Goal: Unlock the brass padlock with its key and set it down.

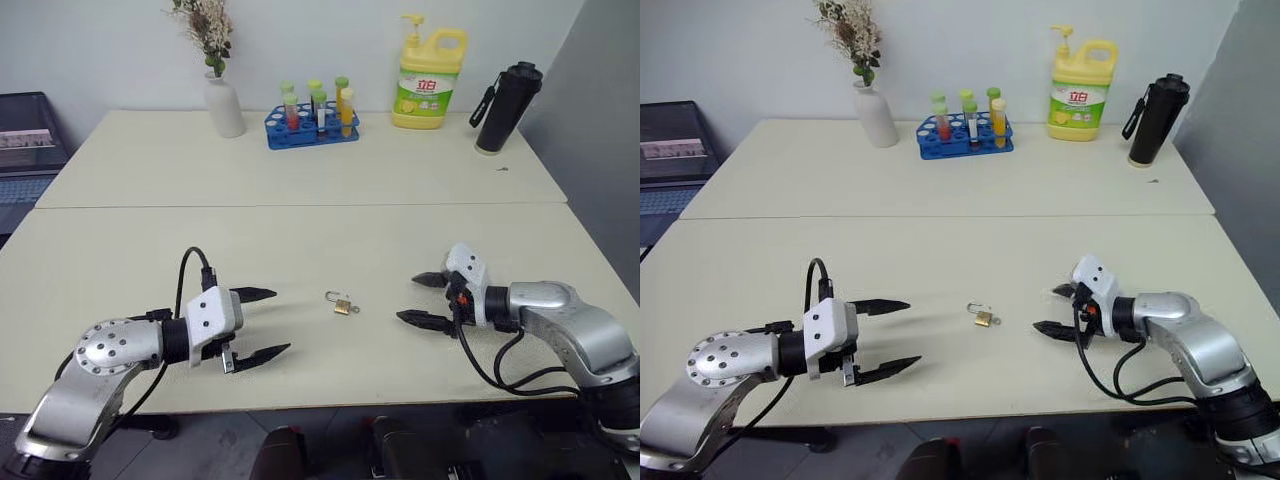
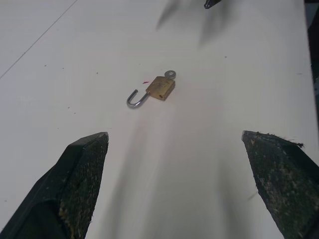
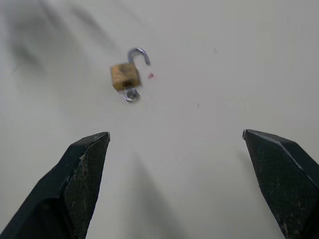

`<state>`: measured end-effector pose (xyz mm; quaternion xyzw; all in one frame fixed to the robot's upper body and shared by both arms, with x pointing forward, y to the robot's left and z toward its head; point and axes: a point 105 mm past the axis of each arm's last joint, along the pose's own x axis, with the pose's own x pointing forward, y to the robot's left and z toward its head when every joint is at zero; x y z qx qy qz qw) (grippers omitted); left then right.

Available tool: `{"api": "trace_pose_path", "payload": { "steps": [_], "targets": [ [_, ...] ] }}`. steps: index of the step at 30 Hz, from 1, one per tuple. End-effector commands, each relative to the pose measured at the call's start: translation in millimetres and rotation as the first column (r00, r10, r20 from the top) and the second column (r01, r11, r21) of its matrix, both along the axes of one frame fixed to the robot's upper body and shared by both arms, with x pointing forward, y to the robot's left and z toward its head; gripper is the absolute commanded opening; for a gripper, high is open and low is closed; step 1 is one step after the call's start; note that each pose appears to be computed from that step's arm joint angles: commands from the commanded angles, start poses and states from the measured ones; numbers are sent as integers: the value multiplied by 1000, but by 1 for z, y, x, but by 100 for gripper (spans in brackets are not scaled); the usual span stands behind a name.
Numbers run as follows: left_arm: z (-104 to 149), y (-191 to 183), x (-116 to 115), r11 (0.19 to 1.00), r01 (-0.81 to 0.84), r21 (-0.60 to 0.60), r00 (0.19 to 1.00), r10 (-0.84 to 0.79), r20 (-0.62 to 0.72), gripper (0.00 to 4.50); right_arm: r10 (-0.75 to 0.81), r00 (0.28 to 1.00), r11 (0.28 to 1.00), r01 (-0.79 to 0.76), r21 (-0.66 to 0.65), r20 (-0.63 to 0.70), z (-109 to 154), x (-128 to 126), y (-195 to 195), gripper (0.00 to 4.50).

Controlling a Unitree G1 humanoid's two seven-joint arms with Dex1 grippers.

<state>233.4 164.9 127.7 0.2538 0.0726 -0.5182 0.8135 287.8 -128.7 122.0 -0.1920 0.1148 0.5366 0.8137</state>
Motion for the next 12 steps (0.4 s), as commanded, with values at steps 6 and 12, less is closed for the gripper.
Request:
{"api": "trace_pose_path", "payload": {
  "steps": [6, 12],
  "targets": [
    [9, 14, -9, 995, -64, 79, 994, 56, 96, 450, 157, 982, 987, -161, 27, 106, 20, -8, 4, 448],
    [8, 15, -14, 996, -48, 80, 997, 44, 60, 450, 154, 984, 987, -157, 33, 91, 14, -7, 6, 448]
  ]
}}
